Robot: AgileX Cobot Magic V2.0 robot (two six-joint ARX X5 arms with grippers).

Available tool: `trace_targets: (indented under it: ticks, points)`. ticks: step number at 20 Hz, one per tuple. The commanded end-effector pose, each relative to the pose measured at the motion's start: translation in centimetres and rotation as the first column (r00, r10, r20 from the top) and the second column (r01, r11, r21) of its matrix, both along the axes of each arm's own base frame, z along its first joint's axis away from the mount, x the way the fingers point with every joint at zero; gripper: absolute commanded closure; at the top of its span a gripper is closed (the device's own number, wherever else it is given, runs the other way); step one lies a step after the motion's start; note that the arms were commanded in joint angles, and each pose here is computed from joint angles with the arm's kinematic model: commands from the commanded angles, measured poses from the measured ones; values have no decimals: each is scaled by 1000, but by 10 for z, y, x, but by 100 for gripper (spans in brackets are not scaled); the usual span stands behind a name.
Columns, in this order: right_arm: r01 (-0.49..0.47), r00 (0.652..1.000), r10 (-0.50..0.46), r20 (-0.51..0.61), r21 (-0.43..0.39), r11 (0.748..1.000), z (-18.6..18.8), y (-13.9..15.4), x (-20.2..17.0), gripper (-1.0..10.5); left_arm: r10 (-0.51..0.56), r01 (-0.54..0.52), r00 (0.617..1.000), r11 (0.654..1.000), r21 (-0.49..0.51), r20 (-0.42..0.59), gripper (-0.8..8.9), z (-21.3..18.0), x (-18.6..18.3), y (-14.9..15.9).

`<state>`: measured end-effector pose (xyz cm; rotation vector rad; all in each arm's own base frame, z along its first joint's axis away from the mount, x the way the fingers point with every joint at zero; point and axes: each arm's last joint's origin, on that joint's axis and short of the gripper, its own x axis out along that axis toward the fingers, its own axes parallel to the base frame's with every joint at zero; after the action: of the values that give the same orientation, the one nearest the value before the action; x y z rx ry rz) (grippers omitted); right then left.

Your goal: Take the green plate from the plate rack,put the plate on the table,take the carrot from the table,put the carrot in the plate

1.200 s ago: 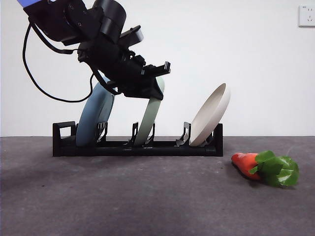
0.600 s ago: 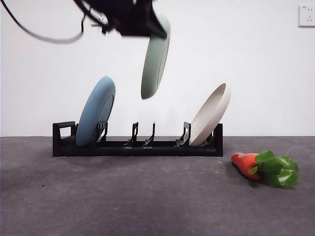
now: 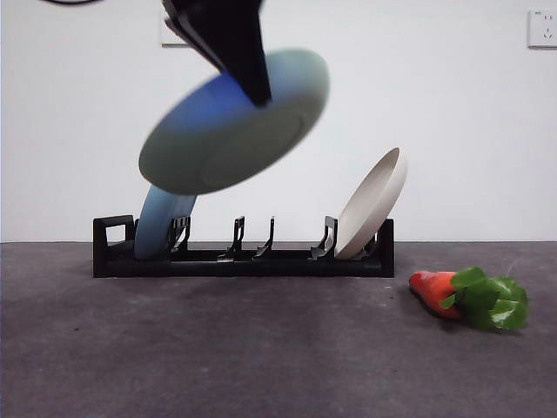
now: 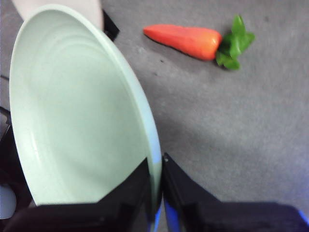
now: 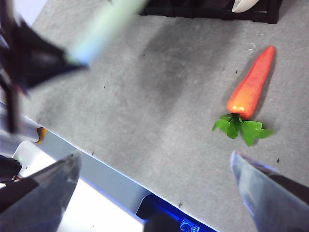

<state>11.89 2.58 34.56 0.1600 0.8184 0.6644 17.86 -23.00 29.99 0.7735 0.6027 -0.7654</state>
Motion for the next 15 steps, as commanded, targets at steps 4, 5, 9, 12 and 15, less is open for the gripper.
trace_targets:
  ticks: [4,5,9,12,15]
  points:
    - [4,1000,-4,-3,7,1000,1,0,0,320,-8,8,1000,992,125,-1,819,-72,-22,1]
    - [4,1000,-4,-3,7,1000,1,0,0,320,-20,19,1000,992,127,4,819,-82,-25,2]
    - [5,1000,-5,-6,9,1000,1,0,0,320,-102,97,995,976,194,17,819,-115,-30,0]
    - [8,1000,-7,-14,11,1000,0,0,1,320,-146,142,989,955,260,-4,819,-137,-26,-9]
    - [9,1000,-9,-22,10,1000,0,1,3,320,-160,166,986,933,318,-46,820,-157,-25,-13]
